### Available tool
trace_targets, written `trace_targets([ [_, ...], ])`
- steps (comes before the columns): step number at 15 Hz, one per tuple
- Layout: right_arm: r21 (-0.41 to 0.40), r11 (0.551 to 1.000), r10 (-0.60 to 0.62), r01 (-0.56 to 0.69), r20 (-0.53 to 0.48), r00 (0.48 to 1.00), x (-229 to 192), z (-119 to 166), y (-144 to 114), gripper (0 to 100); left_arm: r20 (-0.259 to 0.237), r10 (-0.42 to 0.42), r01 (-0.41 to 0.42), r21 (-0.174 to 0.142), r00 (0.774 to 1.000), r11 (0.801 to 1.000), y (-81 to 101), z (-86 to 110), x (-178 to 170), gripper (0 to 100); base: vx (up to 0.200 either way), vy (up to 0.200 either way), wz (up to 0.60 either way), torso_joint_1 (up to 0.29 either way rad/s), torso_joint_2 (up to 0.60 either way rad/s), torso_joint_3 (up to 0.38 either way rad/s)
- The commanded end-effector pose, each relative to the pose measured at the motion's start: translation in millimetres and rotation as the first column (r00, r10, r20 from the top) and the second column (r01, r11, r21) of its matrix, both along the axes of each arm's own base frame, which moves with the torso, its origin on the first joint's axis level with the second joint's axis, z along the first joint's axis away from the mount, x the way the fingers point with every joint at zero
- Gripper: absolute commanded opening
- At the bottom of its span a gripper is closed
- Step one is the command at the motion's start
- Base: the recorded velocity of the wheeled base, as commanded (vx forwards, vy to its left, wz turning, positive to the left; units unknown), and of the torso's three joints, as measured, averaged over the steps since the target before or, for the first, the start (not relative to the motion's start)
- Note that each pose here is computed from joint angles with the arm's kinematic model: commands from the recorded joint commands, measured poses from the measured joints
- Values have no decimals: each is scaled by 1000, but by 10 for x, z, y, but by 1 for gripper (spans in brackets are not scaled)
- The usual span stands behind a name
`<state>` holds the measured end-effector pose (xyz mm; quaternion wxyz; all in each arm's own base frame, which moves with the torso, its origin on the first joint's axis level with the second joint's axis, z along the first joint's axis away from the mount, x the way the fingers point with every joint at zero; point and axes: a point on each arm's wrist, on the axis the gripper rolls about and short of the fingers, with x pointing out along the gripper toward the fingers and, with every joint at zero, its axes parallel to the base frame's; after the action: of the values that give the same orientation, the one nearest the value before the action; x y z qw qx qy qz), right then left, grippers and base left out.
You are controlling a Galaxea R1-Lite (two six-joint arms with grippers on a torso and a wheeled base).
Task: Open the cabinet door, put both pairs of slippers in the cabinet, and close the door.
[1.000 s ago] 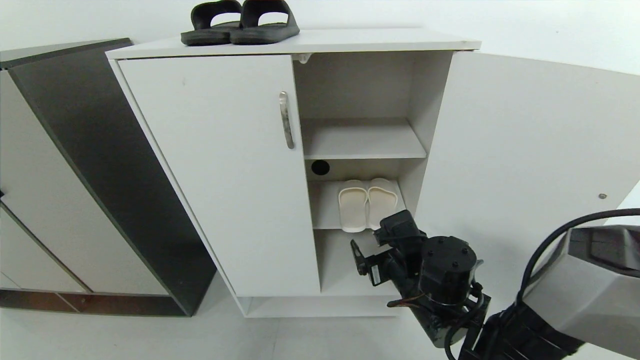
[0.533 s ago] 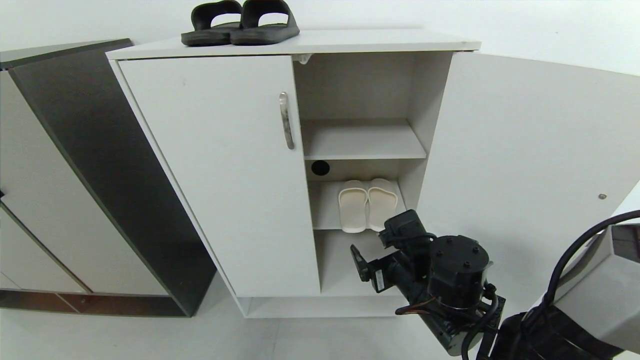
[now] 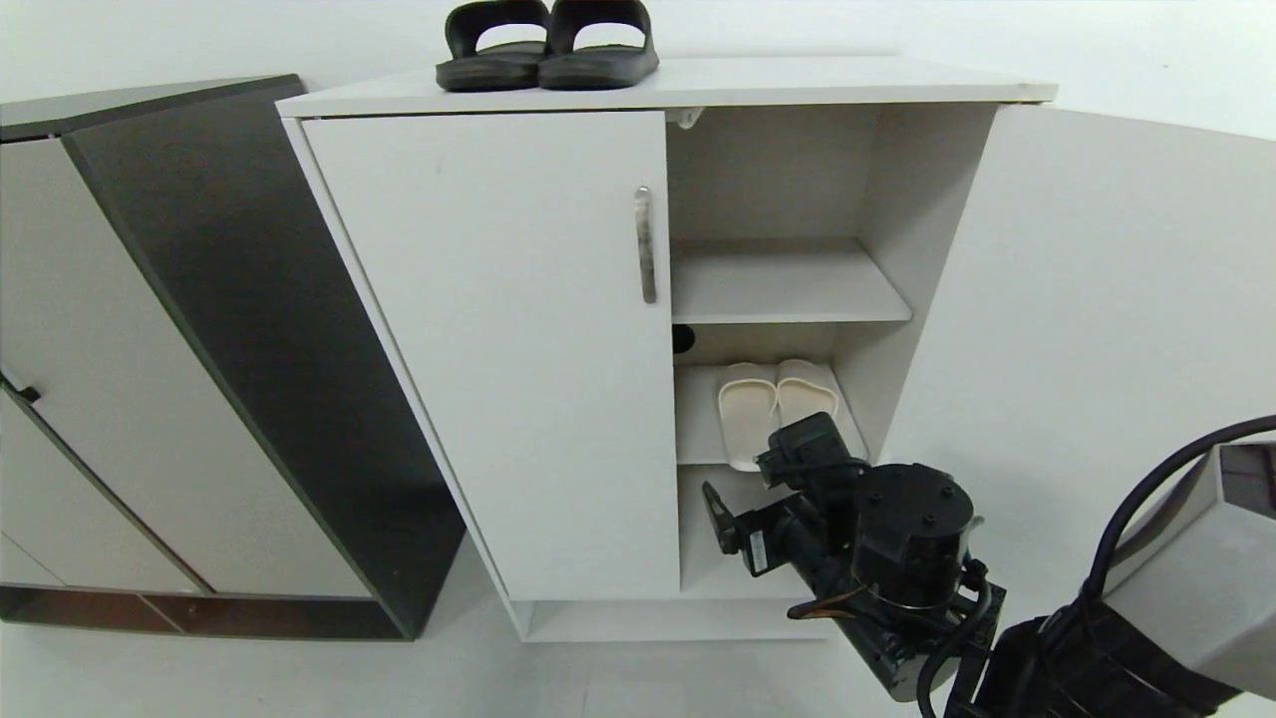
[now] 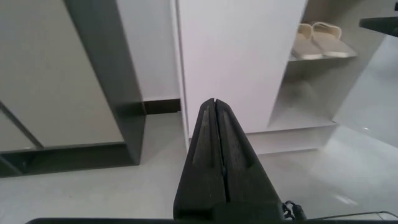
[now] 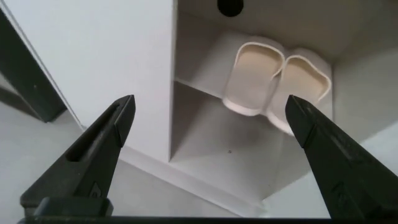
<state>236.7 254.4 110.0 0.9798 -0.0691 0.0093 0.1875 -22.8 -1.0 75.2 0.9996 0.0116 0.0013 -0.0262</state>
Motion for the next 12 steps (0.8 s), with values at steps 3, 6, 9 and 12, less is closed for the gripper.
trace_targets([
  [3,-7,1000,0,0,-7,1000,8,-35,3,100,-1,0,0,0,1000,1000,0,0,1,0,0,200,0,1,2,4],
  [6,-7,1000,-3,3,-7,1000,10,-36,-3,100,-2,0,0,-2,1000,1000,0,0,1,0,0,200,0,2,1,2],
  [9,-5,1000,-2,1,-5,1000,10,-33,-3,100,-1,0,0,0,1000,1000,0,0,1,0,0,200,0,2,5,4],
  [12,14,1000,-5,5,9,1000,20,-21,-30,100,-2,0,0,-3,1000,1000,0,0,1,0,0,133,0,2,0,0],
])
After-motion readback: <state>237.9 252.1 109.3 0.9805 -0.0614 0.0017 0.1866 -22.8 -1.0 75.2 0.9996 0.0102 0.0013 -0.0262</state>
